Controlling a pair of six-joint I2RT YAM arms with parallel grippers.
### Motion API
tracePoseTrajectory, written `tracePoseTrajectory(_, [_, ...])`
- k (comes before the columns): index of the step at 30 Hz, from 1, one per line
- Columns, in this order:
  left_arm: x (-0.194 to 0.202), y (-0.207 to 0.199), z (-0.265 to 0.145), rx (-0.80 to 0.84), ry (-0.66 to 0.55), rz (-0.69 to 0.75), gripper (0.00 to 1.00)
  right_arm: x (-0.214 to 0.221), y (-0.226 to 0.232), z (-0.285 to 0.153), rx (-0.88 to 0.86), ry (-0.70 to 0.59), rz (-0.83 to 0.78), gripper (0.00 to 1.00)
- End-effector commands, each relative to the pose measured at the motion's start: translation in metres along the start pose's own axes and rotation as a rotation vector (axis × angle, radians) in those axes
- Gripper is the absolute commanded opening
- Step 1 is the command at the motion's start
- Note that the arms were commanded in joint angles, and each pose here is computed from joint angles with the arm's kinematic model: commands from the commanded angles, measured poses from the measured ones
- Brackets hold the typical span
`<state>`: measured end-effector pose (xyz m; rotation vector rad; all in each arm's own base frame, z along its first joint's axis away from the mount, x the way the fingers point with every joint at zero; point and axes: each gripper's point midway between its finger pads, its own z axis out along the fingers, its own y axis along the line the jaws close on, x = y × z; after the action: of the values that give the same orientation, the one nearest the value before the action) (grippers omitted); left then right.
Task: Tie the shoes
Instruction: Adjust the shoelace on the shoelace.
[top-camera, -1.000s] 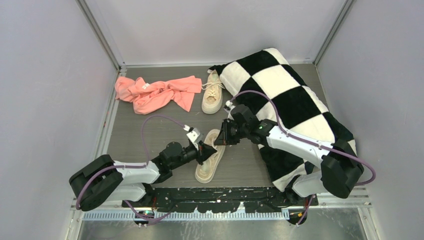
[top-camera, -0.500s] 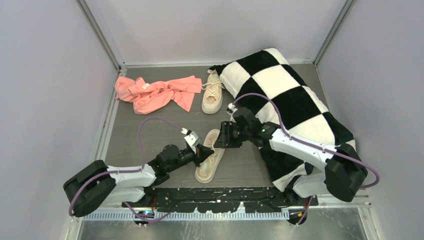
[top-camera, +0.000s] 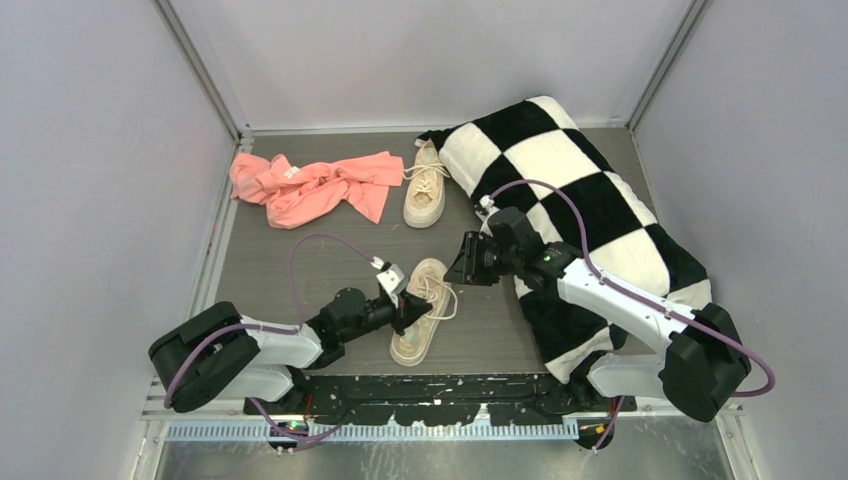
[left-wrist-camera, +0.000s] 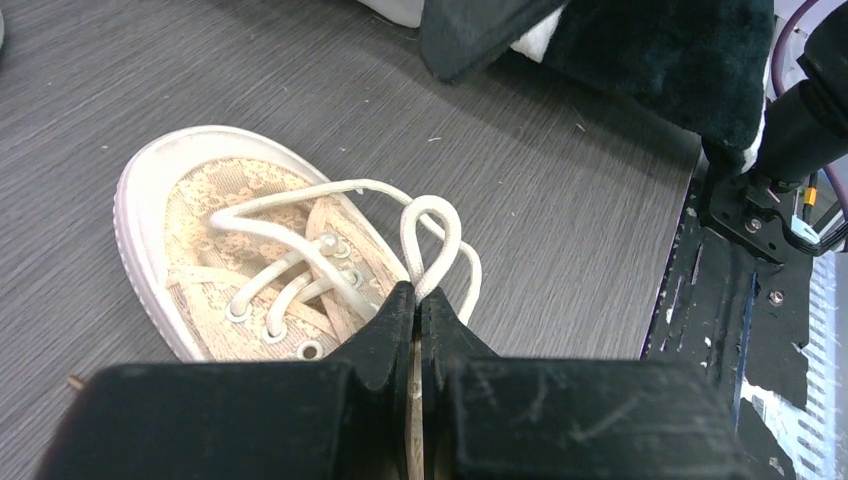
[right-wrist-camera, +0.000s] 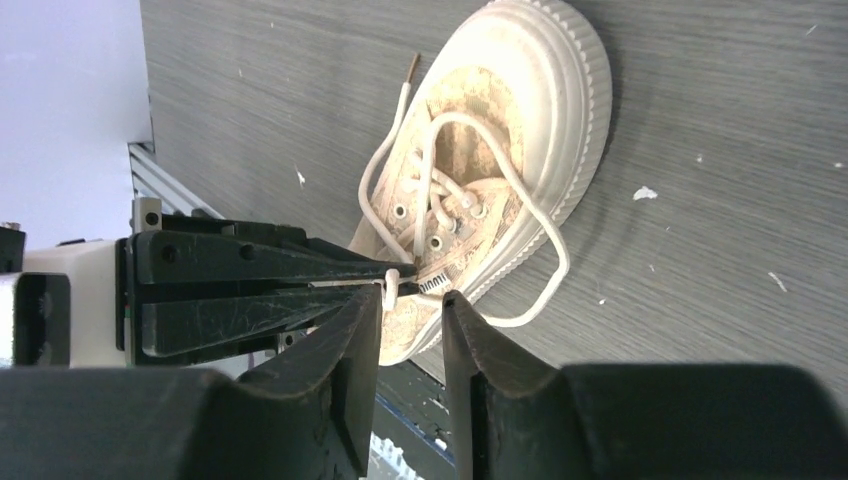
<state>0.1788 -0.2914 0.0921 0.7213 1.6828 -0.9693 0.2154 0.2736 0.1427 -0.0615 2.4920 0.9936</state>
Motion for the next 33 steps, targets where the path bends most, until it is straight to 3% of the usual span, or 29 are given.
tracePoseTrajectory(1, [-0.034,-0.011,0.011,0.051,-0.114,0.022,0.0,0.002,0.009,0.001,-0.038,0.025,-0.02,0.34])
tracePoseTrajectory(5, [-0.037,-0.011,0.013,0.049,-0.124,0.022,0.0,0.009,-0.015,0.001,0.067,0.027,0.004,0.47])
tracePoseTrajectory(9, [-0.036,-0.009,0.013,0.042,-0.119,0.026,0.0,0.027,-0.036,0.018,0.113,0.101,0.025,0.52])
tracePoseTrajectory(16, [-0.032,-0.007,0.008,0.026,-0.105,0.026,0.0,0.035,-0.05,0.049,0.109,0.134,0.003,0.52])
tracePoseTrajectory(28, [-0.026,-0.001,0.0,-0.009,-0.081,0.041,0.0,0.024,-0.061,0.063,0.13,0.069,-0.005,0.52])
tracePoseTrajectory(31, [-0.023,-0.001,0.0,-0.008,-0.074,0.038,0.0,0.02,-0.064,0.064,0.137,0.049,0.002,0.47])
tracePoseTrajectory(33, [-0.024,-0.001,0.001,-0.006,-0.077,0.036,0.0,0.018,-0.069,0.065,0.144,0.041,0.017,0.39])
